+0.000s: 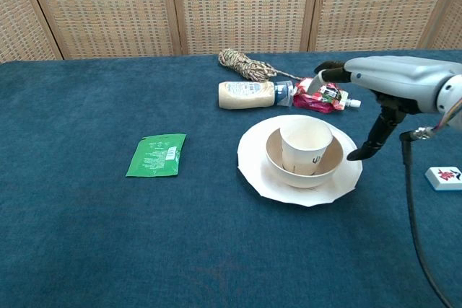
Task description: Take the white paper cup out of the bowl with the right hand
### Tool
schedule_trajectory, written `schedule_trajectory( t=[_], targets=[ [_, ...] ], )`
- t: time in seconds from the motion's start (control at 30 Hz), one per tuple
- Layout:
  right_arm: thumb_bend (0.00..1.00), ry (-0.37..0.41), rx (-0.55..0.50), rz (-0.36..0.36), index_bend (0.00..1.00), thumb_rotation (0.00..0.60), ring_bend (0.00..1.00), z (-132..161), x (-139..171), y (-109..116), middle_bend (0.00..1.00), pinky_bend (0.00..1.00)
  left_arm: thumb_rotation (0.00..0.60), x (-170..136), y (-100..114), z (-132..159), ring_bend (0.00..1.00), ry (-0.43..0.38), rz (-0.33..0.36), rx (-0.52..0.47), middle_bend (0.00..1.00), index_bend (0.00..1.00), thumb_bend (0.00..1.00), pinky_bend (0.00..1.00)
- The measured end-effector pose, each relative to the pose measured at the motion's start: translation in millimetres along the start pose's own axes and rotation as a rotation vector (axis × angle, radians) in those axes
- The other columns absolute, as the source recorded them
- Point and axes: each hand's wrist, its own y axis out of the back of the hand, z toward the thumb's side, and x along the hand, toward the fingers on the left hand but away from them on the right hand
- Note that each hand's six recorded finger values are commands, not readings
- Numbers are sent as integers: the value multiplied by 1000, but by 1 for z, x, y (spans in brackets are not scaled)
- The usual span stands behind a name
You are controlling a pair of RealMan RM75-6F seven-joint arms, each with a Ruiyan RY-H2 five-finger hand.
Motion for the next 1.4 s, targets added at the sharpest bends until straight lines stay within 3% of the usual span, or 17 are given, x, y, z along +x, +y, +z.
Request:
schedule_trajectory(
  t=[0.4,0.63,0.77,1.07,1.3,1.4],
  targets=[
    [308,-26,-1,29,285,600,0,12,-28,-16,1,75,600,1,-1,0,0,0,-5,-3,0,0,0,0],
    [355,-41,-2,31,468,600,0,13,-36,-23,111,127,600,2,-2,-1,0,-1,-11,-6,0,0,0,0],
    [364,-39,2,-3,492,600,0,17,-37,-18,133,135,600,2,-4,0,0,-4,-17,-4,0,0,0,0],
    [362,-25,11,-96,491,600,0,23,-28,15,135,137,600,2,-3,-1,0,-2,-14,-7,0,0,0,0],
    [361,-121,38,-221,488,600,0,-19,-9,75,132,138,600,1,-1,0,0,-2,-6,-7,0,0,0,0],
    [361,-187,31,-229,487,600,0,-45,-3,84,131,138,600,1,-1,0,0,0,-3,-3,0,0,0,0]
  ],
)
